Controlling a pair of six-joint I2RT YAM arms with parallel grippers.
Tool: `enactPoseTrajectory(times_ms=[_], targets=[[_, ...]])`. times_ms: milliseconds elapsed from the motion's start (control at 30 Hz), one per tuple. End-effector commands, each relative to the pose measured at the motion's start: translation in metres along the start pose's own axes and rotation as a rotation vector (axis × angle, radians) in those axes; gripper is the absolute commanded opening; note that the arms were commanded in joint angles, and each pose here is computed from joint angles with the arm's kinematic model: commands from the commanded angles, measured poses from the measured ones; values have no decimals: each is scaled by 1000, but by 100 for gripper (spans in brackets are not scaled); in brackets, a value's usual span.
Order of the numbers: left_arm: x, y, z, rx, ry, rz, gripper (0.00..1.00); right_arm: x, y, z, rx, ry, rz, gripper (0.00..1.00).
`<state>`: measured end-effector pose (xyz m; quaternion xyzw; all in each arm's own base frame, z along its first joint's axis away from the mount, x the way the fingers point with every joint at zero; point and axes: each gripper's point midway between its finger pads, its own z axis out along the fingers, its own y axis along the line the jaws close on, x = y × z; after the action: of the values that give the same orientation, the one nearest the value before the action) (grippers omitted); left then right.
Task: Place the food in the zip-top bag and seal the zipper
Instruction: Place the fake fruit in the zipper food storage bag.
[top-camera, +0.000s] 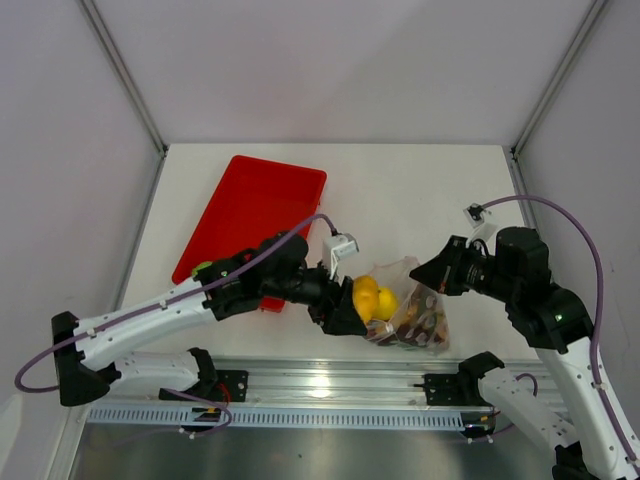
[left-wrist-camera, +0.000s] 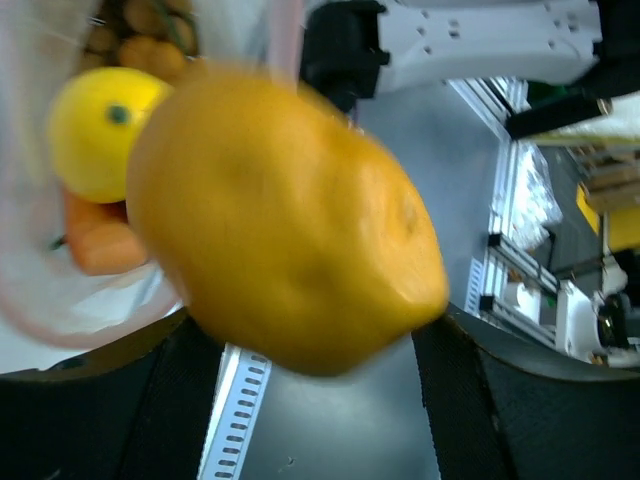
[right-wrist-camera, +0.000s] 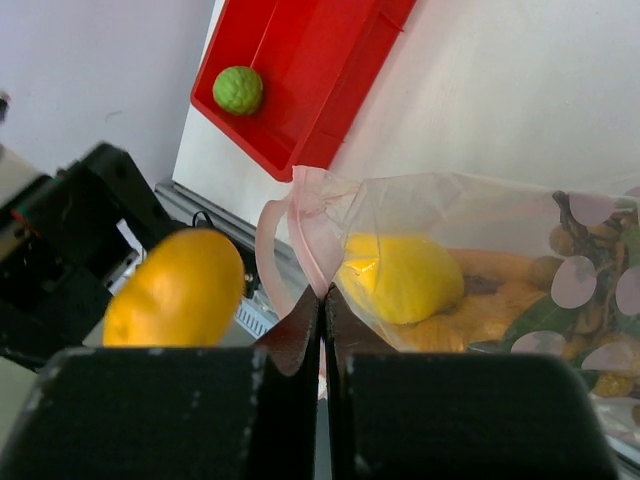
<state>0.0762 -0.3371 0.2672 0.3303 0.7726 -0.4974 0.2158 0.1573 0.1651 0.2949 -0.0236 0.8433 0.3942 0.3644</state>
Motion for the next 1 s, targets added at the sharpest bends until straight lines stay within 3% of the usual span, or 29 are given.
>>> enactPoseTrajectory(times_ms=[0,200,333,600,767,833,867,967], targets=[[0,-26,12,139,18,99,1,-12,9,-9,-12,-41,-37,0],[-6,-30,30,154,59,76,1,-9,17,-14,-50,-24,-55,0],[-11,-12,46,37,122,10,0,-1,22,-20,-77,4,-65,0],[-18,4,63,-43,93,-67,1,-1,35,-36,-112,-28,-49,0],[-23,8,50,-95,54,-35,1,-6,47,-43,-145,-26,-23,0],[-28,3,49,-70,13,-4,6,-7,51,-45,-158,-39,-16,0],[-27,4,49,-73,8,0,16,-11,54,-46,-163,-51,5,0],[-26,17,53,-149,38,-21,20,-15,64,-53,-185,-61,23,0]])
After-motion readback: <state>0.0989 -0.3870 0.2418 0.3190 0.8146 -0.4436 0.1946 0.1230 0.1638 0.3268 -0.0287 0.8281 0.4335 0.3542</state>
